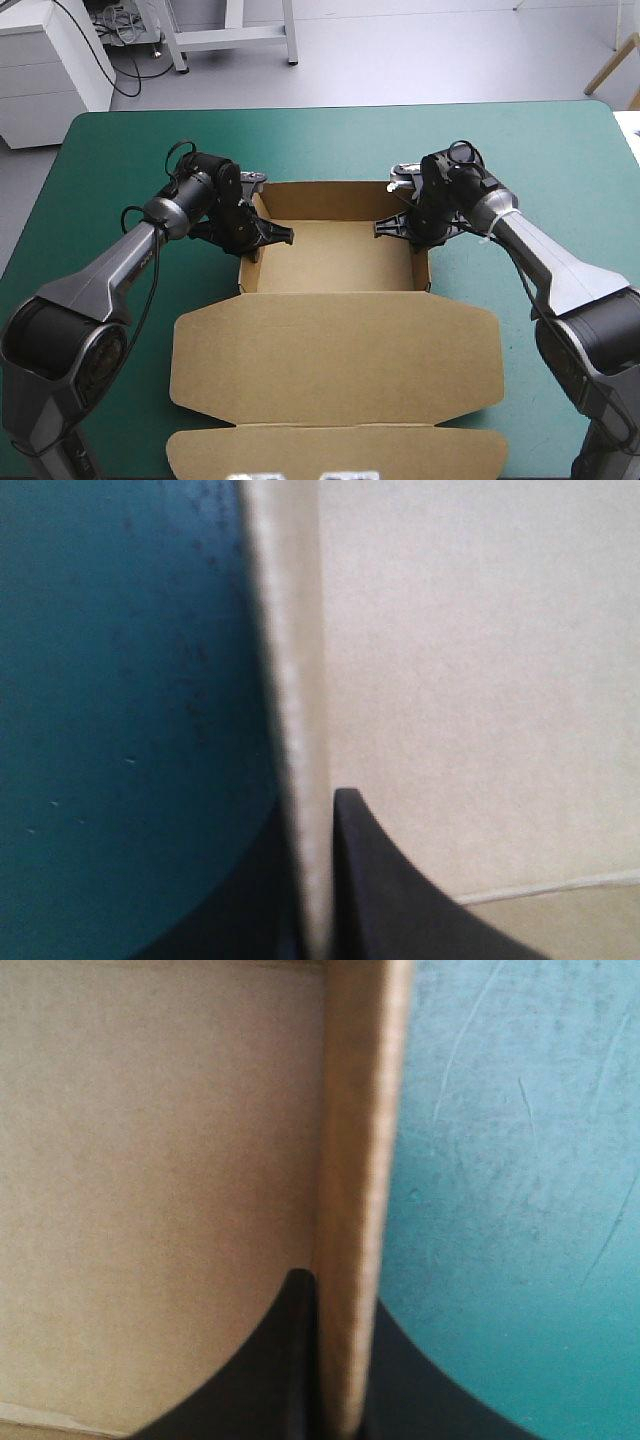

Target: Fold the box

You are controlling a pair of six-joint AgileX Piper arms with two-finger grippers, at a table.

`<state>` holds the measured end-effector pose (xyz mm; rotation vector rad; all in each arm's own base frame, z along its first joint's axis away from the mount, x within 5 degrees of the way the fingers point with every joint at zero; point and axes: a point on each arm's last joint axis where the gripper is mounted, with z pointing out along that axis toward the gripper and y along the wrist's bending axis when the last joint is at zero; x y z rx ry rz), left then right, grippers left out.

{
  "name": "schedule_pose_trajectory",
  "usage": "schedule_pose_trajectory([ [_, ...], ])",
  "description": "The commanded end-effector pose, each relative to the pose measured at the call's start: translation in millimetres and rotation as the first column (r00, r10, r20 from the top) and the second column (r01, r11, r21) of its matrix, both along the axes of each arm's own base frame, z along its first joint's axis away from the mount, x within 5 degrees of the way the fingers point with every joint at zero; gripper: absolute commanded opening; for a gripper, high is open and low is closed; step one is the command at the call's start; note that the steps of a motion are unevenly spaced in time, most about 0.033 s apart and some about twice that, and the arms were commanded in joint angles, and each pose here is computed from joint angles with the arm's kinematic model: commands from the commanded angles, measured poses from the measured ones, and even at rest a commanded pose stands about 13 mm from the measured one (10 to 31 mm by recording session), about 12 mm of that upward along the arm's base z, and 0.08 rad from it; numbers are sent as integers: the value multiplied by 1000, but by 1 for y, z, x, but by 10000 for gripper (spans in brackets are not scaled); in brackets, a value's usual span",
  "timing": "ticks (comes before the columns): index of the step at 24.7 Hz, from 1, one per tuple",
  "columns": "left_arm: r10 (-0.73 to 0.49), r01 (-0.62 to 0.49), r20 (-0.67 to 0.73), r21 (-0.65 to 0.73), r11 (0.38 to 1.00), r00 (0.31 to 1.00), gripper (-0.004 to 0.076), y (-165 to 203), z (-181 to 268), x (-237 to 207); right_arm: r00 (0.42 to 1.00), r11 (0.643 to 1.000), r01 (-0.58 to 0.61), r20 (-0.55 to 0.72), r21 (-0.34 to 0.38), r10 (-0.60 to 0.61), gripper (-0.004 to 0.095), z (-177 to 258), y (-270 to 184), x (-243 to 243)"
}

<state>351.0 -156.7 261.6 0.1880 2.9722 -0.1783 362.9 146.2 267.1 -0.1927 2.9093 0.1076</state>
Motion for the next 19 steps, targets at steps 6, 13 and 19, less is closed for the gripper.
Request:
schedule_pose_trajectory([
  [6,-37,40,125,-18,999,991,246,0,27,0,996,994,-19,80,-110,28,376,29,-14,-3],
  [13,-40,42,128,-18,999,991,460,0,27,0,995,994,-17,100,-107,27,448,36,-14,-1],
  [19,-111,115,198,-8,993,974,471,-1,61,5,970,998,-4,242,-67,20,448,79,-12,8],
])
